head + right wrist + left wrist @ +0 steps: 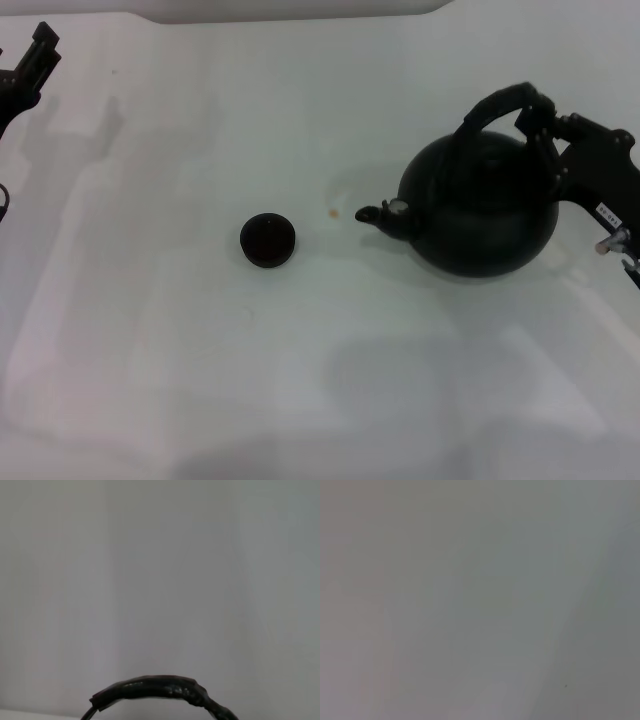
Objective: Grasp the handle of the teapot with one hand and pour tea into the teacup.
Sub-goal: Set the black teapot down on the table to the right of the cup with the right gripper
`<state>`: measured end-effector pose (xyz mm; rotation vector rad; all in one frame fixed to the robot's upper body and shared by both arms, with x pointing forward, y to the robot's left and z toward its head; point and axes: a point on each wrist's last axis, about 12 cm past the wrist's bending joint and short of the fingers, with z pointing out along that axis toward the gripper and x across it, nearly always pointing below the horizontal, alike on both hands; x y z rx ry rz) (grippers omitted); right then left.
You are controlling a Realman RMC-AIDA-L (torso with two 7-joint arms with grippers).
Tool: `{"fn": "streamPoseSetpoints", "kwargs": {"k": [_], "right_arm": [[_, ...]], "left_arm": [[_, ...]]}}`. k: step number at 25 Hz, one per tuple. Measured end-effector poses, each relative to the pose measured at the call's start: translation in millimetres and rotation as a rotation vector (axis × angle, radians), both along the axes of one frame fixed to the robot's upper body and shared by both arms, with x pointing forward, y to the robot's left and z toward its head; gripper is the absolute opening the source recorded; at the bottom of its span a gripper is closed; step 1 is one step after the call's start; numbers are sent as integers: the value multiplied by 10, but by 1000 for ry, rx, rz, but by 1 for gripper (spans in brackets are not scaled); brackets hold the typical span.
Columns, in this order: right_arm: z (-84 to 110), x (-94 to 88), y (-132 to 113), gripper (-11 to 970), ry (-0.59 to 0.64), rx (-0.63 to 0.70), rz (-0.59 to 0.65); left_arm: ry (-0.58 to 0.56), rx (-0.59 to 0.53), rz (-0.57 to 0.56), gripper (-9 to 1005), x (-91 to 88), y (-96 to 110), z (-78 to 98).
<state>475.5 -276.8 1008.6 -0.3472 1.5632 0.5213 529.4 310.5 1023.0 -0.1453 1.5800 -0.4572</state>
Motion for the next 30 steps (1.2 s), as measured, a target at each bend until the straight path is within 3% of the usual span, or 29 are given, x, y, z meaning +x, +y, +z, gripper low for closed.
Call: {"fn": "streamPoseSetpoints", "kwargs": {"k": [24, 30], "right_arm": [[-47, 22, 7, 123, 40, -19, -4], [-53, 22, 6, 177, 47, -16, -7]], "left_arm": [[2, 2, -2, 863, -5, -1, -5], [3, 2, -2, 863, -9, 1, -7]]}}
